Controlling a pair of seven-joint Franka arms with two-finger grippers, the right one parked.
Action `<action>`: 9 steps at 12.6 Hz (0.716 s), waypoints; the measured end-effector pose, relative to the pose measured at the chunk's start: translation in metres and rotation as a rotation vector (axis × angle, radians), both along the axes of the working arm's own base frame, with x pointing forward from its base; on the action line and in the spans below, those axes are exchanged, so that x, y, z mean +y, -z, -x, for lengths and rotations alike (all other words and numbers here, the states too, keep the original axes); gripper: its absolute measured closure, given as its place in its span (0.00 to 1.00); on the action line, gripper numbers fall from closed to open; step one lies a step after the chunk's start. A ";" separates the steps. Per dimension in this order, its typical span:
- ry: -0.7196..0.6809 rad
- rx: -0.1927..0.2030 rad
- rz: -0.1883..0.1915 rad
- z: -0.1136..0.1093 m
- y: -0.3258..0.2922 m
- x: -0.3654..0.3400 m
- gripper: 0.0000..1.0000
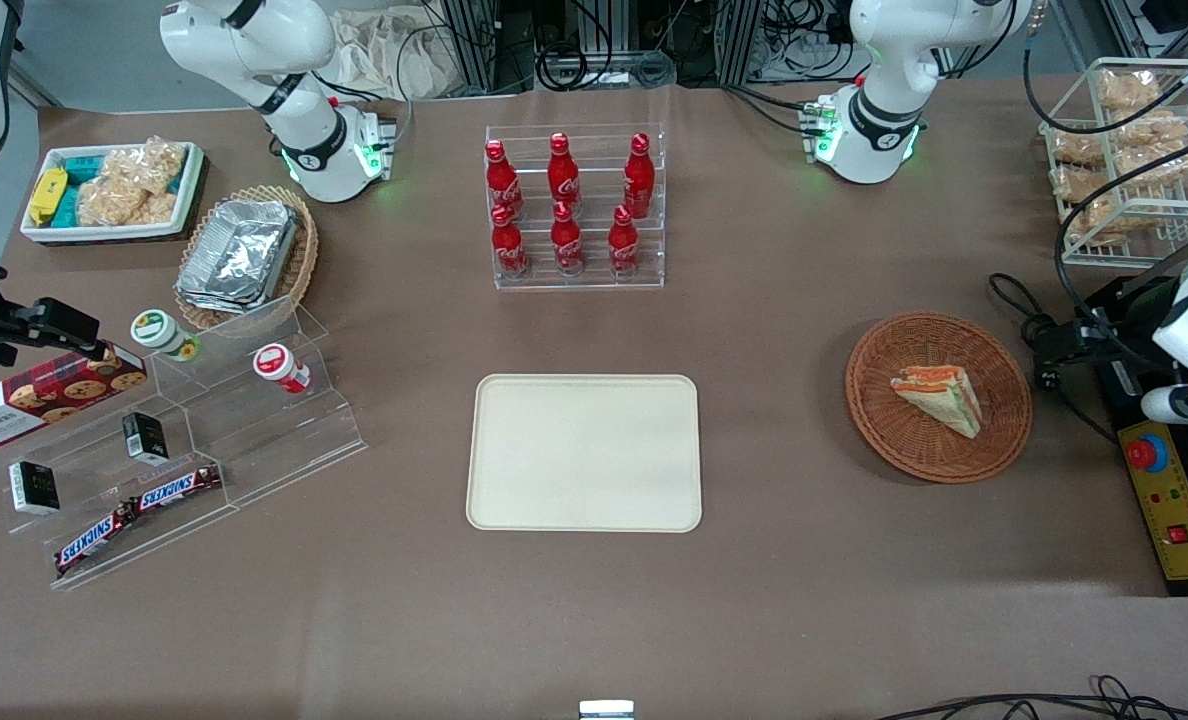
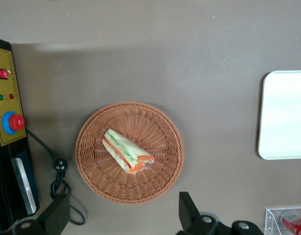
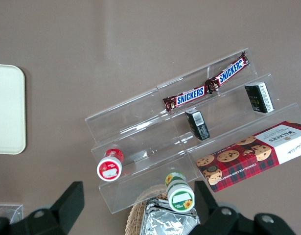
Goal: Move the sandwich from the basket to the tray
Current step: 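Move the left gripper down over the wrapped sandwich in the wicker basket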
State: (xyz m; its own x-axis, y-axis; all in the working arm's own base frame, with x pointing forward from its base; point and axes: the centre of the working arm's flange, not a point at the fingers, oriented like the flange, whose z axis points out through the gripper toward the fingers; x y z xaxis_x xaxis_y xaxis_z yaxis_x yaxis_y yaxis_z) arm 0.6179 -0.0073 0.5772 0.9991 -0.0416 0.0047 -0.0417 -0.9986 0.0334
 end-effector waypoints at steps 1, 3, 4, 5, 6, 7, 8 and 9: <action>0.000 0.007 0.000 0.001 0.000 0.000 0.00; 0.000 0.033 -0.001 0.004 0.003 0.001 0.00; -0.003 0.043 -0.001 0.005 0.004 0.001 0.00; -0.024 0.053 -0.002 0.005 0.006 0.003 0.00; -0.078 0.068 -0.004 0.006 0.012 0.006 0.00; -0.153 0.085 -0.007 0.006 0.021 0.008 0.00; -0.241 0.099 -0.012 0.006 0.030 0.010 0.00; -0.341 0.104 -0.016 0.006 0.040 0.013 0.00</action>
State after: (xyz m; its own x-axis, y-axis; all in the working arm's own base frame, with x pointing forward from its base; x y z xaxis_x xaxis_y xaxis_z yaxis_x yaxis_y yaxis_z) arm 0.6122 0.0057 0.5367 0.9507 0.2948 -0.0959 0.2966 -0.9550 0.0044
